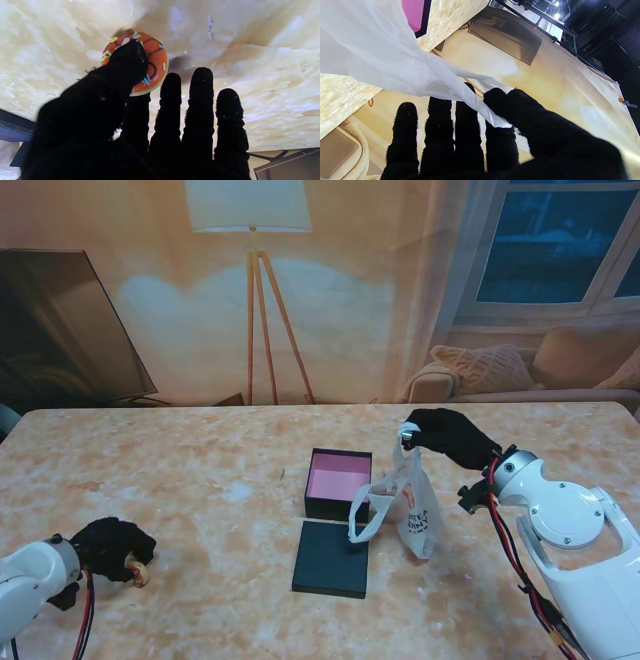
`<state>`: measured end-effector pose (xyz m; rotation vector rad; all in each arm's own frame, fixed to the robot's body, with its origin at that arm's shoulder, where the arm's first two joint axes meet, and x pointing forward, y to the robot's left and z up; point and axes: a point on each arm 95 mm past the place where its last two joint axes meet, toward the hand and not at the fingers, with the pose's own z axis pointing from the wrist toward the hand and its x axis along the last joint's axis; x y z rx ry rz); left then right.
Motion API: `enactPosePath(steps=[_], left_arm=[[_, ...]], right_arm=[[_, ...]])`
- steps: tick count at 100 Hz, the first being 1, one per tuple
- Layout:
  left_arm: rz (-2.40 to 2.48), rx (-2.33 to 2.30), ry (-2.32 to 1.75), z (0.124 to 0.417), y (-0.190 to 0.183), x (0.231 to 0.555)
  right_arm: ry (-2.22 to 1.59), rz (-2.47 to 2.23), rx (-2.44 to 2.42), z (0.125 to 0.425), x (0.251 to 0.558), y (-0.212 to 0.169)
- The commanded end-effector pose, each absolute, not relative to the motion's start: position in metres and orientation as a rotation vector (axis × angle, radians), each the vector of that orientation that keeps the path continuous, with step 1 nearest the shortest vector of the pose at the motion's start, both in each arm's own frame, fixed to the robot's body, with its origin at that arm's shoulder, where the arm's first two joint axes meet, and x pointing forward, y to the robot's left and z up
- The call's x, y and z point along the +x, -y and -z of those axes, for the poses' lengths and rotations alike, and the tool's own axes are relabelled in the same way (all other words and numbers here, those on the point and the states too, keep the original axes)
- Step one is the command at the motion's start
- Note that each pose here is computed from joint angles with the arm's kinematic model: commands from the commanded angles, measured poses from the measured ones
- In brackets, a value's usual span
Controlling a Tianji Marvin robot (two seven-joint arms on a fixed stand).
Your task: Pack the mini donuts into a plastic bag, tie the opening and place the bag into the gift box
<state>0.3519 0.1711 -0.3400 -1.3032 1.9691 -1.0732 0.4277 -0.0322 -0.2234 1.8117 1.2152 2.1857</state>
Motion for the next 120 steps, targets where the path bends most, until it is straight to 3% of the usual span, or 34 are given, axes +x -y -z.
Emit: enactPosePath(steps=[1, 45, 71, 95, 120], left_arm=[[1.053, -1.318, -2.009, 0.342, -0.169, 0.346], [1.088, -1.302, -1.990, 0.336, -0.167, 0.345], [1.236, -1.264, -1.951, 0.310, -0.150, 0.361], [1.434, -1.266, -1.941, 0.271, -0.100, 0.391], [1.616, -1.445, -1.897, 0.247, -0.015, 0.420]], right_arm=[[-1.231, -2.188, 1.826, 0.228, 0.425, 0.028], [-1.227, -2.188, 1.821, 0.227, 0.424, 0.028], [-1.226, -2.194, 1.817, 0.227, 0.423, 0.028], [-1.238, -2.198, 1.820, 0.225, 0.424, 0.028], [-1.239, -2.199, 1.818, 0.224, 0.424, 0.028]])
